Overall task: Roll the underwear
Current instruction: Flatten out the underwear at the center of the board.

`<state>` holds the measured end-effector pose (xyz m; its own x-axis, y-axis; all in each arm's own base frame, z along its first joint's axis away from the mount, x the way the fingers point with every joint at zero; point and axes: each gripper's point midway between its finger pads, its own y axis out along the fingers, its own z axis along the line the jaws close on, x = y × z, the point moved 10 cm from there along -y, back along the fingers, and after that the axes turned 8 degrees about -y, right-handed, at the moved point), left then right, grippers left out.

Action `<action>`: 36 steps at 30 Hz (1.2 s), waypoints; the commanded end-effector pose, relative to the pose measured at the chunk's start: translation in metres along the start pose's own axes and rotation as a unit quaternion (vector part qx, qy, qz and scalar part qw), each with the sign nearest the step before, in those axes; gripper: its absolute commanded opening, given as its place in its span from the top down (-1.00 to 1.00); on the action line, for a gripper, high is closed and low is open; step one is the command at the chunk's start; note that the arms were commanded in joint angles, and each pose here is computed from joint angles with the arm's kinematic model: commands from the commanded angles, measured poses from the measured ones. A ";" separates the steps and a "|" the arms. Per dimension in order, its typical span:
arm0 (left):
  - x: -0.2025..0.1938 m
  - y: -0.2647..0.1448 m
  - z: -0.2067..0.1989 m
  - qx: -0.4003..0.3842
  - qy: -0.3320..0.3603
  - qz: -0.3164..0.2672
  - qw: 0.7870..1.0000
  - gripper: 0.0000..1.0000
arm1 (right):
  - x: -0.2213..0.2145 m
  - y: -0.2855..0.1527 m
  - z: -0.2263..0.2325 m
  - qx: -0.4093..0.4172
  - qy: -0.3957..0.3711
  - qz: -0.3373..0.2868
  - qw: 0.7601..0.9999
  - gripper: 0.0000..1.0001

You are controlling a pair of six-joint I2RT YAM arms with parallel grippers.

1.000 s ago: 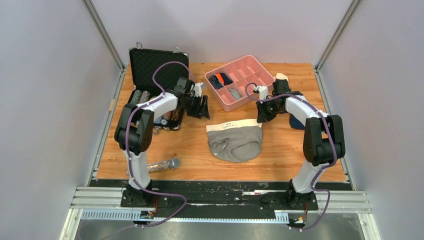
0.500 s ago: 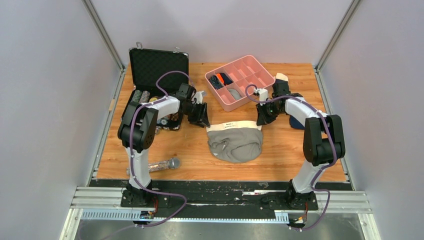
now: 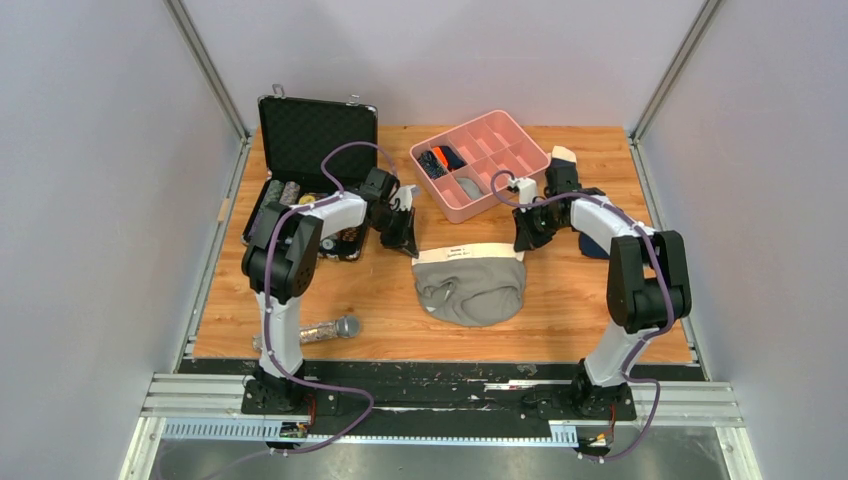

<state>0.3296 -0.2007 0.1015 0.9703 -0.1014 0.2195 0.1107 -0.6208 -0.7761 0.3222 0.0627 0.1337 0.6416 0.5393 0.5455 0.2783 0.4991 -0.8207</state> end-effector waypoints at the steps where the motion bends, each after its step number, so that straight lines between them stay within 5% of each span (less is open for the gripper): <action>1: 0.016 -0.056 -0.030 0.021 0.099 -0.083 0.991 1.00 | 0.037 -0.049 0.011 -0.028 -0.070 -0.081 0.994 1.00; 7: 0.006 -0.132 -0.073 -0.013 0.208 -0.198 0.958 1.00 | 0.056 -0.107 0.052 -0.040 -0.155 -0.144 0.977 1.00; 19: -0.063 -0.191 -0.111 -0.018 0.320 -0.270 0.908 1.00 | 0.034 -0.182 0.151 -0.038 -0.264 -0.229 0.936 1.00; 29: -0.112 -0.198 -0.112 -0.051 0.318 -0.235 0.917 1.00 | -0.005 -0.211 0.186 0.031 -0.267 -0.222 0.937 1.00; 36: -0.082 -0.168 -0.114 -0.041 0.294 -0.209 0.932 1.00 | -0.003 -0.176 0.165 0.006 -0.220 -0.183 0.958 1.00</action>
<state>0.1863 -0.1604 0.2849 0.5326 -0.2403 0.8115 0.4180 -0.7591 -0.4991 0.1344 0.0808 0.3224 0.0680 0.5370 0.8408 0.4099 0.7533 -0.5143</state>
